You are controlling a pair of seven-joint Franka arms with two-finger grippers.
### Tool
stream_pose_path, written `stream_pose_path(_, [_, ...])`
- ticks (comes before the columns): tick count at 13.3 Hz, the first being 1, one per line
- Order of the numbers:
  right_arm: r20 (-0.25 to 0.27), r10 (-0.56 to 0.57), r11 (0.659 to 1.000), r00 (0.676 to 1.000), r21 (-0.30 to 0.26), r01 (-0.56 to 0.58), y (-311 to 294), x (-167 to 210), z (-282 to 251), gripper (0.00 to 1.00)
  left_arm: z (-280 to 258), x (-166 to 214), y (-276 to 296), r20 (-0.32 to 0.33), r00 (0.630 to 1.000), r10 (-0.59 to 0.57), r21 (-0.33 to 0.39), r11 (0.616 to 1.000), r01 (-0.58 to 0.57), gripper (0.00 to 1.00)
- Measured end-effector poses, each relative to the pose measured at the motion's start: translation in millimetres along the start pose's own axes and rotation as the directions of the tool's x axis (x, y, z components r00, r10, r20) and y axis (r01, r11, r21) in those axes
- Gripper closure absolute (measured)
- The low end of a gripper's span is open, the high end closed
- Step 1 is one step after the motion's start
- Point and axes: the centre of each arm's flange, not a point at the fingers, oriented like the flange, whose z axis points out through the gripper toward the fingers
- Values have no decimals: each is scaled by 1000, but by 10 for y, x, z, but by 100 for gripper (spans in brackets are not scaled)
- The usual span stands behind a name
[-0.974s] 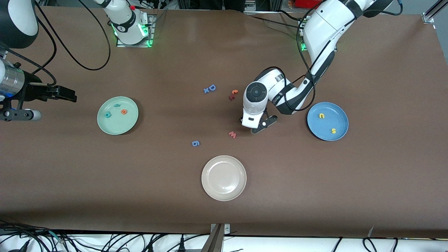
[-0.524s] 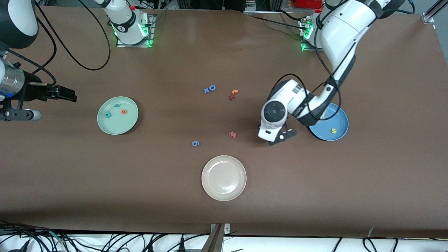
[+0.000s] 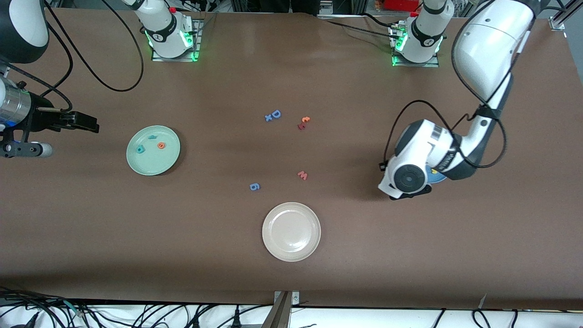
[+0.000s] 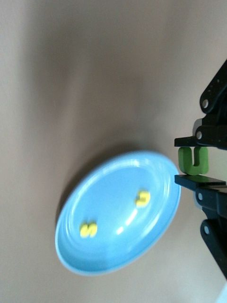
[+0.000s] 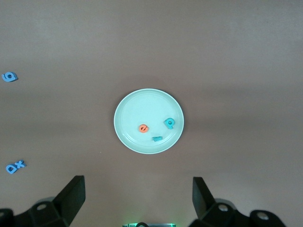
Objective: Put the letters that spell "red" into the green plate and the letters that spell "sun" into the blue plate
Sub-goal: 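Lower the green c onto the blue plate and open the left gripper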
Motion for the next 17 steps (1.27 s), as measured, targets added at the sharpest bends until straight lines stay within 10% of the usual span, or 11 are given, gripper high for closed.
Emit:
stream_pose_path(7, [1, 0, 1000, 1000, 0, 0, 1, -1, 1, 0, 339, 329, -657, 112, 988, 104, -17, 995, -103, 69])
stream_pose_path(14, [3, 0, 1000, 1000, 0, 0, 1, -1, 8, 0, 306, 403, -917, 122, 990, 76, -20, 997, -74, 0])
stream_pose_path(17, [4, 0, 1000, 1000, 0, 0, 2, -1, 13, 0, 2, 361, -1246, 88, 996, 30, -35, 999, -27, 0])
